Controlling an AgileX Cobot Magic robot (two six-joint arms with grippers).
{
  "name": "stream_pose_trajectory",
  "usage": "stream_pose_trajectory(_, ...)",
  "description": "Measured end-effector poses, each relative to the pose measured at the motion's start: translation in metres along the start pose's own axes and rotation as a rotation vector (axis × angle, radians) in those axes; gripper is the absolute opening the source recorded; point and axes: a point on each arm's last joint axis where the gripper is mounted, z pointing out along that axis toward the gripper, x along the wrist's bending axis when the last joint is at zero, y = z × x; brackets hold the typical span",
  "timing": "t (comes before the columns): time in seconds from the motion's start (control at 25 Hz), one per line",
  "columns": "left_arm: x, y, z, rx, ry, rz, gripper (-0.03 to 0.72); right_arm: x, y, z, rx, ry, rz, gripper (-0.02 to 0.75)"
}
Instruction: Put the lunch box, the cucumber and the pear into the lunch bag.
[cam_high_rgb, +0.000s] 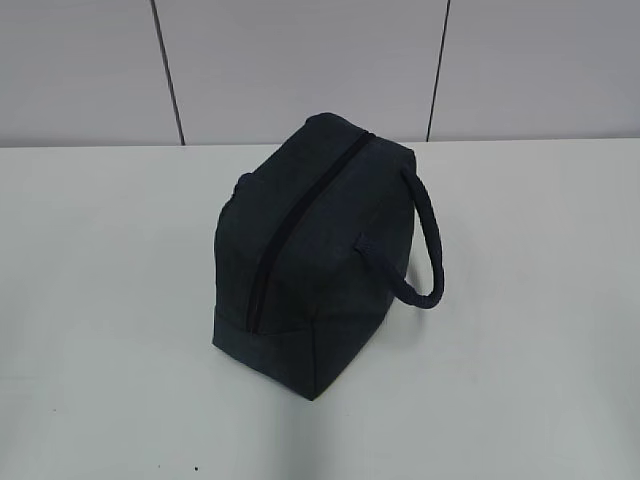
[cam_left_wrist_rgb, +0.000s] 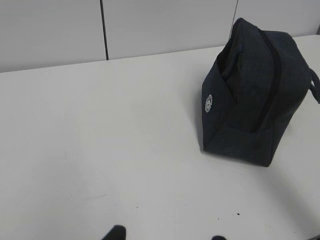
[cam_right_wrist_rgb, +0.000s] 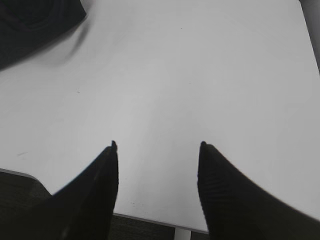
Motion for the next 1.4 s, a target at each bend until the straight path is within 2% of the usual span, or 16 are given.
stream_pose_trajectory(0.68, -0.0002, -0.0018, -0.003, -0.025, 0.001, 0.0, 0.26, -0.0003, 0.0001, 0.0, -0.001, -0.004, 0.013, 0.405)
stream_pose_trajectory(0.76, -0.0008, -0.004, -0.0062, -0.049, 0.03, -0.015, 0.258, -0.0004, 0.0001, 0.0, -0.001, -0.004, 0.013, 0.405)
stream_pose_trajectory(0.88, -0.0023, -0.0044, -0.007, -0.053, 0.134, -0.073, 0.257, -0.0005, 0.0002, 0.0, -0.003, -0.006, 0.013, 0.405)
stream_pose_trajectory(1.04, -0.0037, -0.0042, -0.0066, -0.049, 0.229, -0.128, 0.255, -0.0007, -0.0001, -0.0008, -0.012, -0.01, 0.014, 0.405)
stream_pose_trajectory(1.4, -0.0041, -0.0041, -0.0065, -0.048, 0.254, -0.142, 0.245, -0.001, -0.0003, -0.001, -0.013, -0.014, 0.012, 0.405)
